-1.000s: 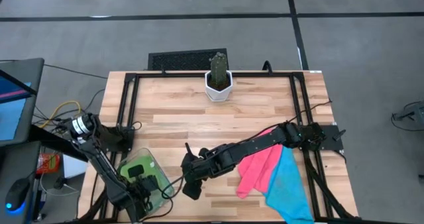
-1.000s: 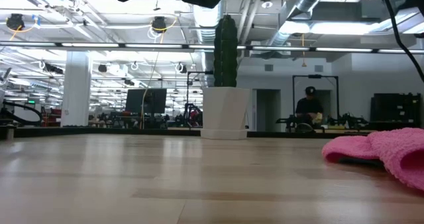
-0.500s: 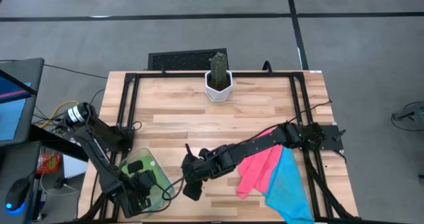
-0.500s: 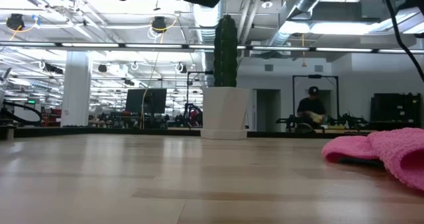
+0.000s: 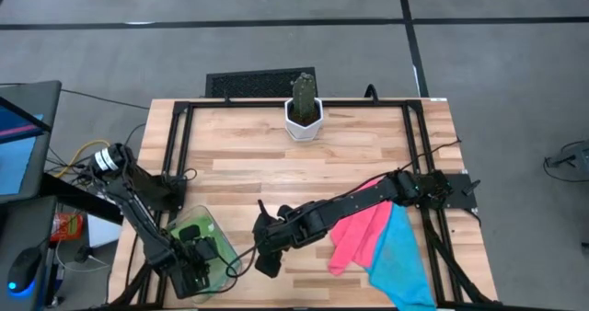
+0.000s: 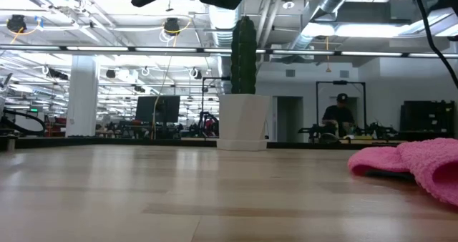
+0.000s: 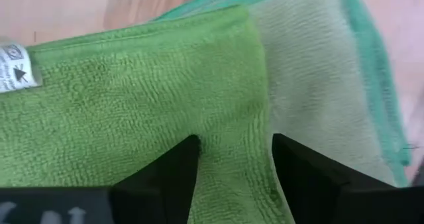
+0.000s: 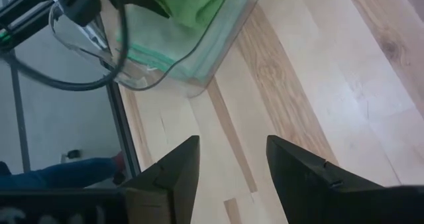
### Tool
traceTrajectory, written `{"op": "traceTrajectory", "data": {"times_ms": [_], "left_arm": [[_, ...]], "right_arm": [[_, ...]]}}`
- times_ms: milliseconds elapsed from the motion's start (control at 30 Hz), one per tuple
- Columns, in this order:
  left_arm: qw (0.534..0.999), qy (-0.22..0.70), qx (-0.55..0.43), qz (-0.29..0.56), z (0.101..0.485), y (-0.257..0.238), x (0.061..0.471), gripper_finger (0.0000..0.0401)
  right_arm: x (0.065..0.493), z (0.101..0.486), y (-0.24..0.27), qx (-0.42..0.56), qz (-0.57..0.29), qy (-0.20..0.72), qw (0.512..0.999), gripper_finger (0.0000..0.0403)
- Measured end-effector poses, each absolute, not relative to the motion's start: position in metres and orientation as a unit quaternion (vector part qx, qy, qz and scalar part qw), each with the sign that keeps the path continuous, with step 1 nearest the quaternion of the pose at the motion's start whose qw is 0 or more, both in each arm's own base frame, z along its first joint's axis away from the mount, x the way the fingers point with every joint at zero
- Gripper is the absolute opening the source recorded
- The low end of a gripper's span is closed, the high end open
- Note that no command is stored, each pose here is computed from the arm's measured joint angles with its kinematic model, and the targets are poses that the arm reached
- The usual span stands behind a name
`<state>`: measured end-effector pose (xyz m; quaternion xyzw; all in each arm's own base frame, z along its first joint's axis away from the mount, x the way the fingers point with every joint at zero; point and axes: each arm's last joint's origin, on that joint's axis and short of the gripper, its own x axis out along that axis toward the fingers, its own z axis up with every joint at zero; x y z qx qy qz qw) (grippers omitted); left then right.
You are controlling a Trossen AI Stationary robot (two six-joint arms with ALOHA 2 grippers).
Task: Fold microfiber towels
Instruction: Put the folded green microfiber cloth into the transparent bin
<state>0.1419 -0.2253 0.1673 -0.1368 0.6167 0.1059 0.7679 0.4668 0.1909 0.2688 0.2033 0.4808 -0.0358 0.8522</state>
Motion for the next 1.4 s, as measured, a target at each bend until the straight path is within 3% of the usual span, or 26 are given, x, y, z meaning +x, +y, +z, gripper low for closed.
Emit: {"op": "traceTrajectory", "data": {"times_ms": [300, 700, 1400], "left_arm": [[0.747, 0.640, -0.145, 0.108, 0.152, -0.218, 0.143, 0.0176], [0.738, 0.648, -0.154, 0.108, 0.163, -0.220, 0.148, 0.0009], [0.719, 0.676, -0.113, 0.116, 0.205, -0.225, 0.153, 0.0009]], "right_arm": [[0.466, 0.268, 0.191, 0.202, -0.038, 0.485, 0.850, 0.0200], [0.466, 0.268, 0.190, 0.205, -0.040, 0.485, 0.850, 0.0200], [0.468, 0.270, 0.190, 0.194, -0.027, 0.476, 0.857, 0.0200]]}}
